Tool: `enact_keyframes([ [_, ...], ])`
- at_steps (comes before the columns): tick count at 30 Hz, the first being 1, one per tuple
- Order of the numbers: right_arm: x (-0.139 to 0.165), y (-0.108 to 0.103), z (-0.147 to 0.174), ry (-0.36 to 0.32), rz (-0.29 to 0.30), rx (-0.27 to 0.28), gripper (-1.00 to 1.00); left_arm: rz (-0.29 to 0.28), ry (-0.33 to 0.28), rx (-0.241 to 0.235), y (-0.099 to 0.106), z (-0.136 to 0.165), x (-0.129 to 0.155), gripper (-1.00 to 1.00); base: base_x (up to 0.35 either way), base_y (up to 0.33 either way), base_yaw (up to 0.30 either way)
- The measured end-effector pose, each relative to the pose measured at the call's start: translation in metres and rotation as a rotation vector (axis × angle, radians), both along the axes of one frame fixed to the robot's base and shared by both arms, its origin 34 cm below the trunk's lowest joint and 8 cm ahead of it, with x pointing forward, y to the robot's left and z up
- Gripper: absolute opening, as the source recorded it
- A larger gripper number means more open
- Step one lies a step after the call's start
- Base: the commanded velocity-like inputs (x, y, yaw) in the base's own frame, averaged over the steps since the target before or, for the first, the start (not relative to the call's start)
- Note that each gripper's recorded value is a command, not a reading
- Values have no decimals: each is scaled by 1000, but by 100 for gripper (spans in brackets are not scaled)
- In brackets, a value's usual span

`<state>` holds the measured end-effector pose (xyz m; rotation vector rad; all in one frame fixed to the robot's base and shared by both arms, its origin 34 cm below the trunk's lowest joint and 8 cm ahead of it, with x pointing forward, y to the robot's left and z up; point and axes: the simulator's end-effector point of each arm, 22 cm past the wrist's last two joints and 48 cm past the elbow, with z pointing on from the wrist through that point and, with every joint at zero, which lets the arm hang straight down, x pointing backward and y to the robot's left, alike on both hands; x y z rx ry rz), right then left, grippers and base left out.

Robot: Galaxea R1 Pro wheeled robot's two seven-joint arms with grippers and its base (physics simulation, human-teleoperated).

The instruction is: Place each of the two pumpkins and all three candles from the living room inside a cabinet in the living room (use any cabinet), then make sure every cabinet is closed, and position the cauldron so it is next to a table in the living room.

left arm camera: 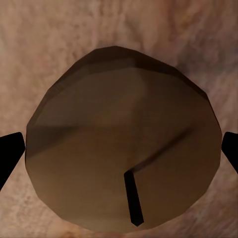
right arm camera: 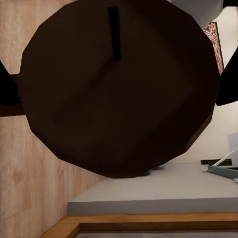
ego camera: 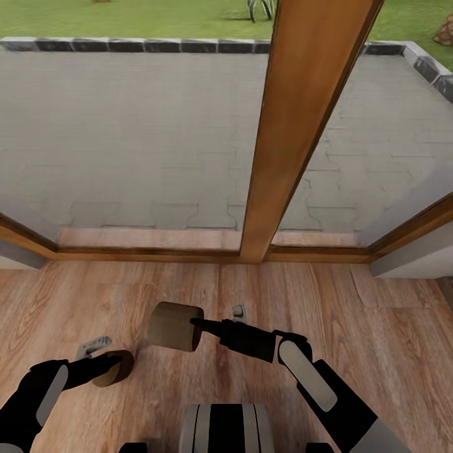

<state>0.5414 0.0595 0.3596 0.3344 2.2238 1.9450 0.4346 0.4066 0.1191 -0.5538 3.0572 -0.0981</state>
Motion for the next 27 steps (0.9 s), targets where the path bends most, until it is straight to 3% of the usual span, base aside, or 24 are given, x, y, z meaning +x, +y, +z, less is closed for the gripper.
enact_keyframes([
  [14,7,0,26,-52,-1,2,-100,6,-47,-4,1,21,19,-100,0,0,0],
  [18,8,-1,29,-57,2,-22,-100,8,-59,-5,2,29,25,-100,0,0,0],
  [20,10,-3,24,-55,0,-58,-100,10,-55,-9,2,32,26,-100,0,0,0],
  [21,11,-5,15,-45,-2,-110,-100,14,-40,-17,1,34,23,-100,0,0,0],
  [24,12,-11,2,-30,-7,-194,-100,19,-23,-28,0,40,23,-100,0,0,0],
  [27,14,-15,-3,-25,-13,-249,-100,25,-21,-38,-1,46,25,-100,-53,0,0],
])
